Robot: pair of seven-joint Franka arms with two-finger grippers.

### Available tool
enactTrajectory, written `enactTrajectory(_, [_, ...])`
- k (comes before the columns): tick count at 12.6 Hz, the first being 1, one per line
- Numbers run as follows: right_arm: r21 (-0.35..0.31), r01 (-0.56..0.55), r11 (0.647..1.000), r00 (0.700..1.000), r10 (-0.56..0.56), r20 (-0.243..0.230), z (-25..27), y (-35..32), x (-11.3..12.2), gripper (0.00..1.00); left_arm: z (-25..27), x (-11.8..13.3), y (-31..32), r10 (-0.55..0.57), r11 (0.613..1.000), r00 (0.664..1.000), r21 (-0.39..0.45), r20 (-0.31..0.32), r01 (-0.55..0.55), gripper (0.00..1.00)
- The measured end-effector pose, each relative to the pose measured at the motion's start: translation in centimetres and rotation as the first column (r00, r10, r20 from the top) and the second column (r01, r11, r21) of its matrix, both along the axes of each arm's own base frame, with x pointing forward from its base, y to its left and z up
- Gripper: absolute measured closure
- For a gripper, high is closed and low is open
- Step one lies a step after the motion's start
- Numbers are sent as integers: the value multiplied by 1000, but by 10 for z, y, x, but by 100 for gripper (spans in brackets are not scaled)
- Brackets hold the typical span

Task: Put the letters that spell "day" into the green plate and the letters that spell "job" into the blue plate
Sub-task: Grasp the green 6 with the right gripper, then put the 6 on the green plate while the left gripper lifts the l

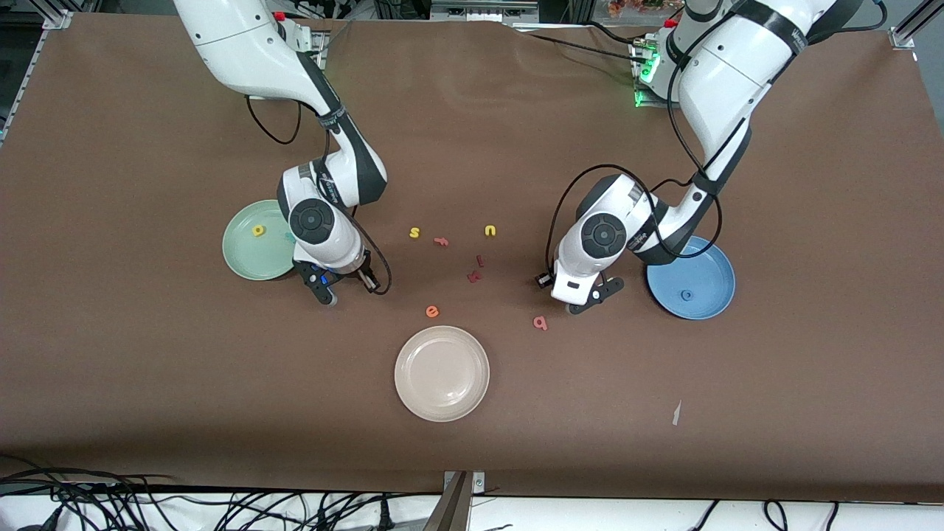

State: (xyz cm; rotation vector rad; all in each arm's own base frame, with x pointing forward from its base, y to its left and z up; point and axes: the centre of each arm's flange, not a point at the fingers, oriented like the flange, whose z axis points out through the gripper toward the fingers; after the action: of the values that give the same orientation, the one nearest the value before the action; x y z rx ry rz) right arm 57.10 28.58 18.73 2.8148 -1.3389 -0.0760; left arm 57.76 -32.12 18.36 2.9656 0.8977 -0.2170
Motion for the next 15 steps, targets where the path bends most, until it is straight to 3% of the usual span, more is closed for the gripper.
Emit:
enactTrajectory(5, [-45,-84,995,992,80,-101,58,-63,13,69,3,-1,-1,147,989,989,17,-5,-147,42])
enactTrajectory(7, [-46,-152,987,981,145,-133,72,-113,12,69,5,-4,-1,256,966,967,36,-11,-256,42])
enactTrajectory(9, [-37,-187,982,971,180,-157,70,-175,-4,69,11,-6,1,357,933,934,54,-7,-356,27])
enactTrajectory(10, [-36,-182,983,972,174,-157,62,-200,-15,69,15,-6,2,415,908,910,61,-2,-414,26])
enactTrajectory(11, [-36,-176,984,973,168,-157,51,-213,-26,64,18,-6,3,470,880,883,72,10,-469,23])
enactTrajectory(15, [-26,-172,985,966,163,-201,45,-216,-43,21,12,-12,3,609,783,788,93,88,-615,23])
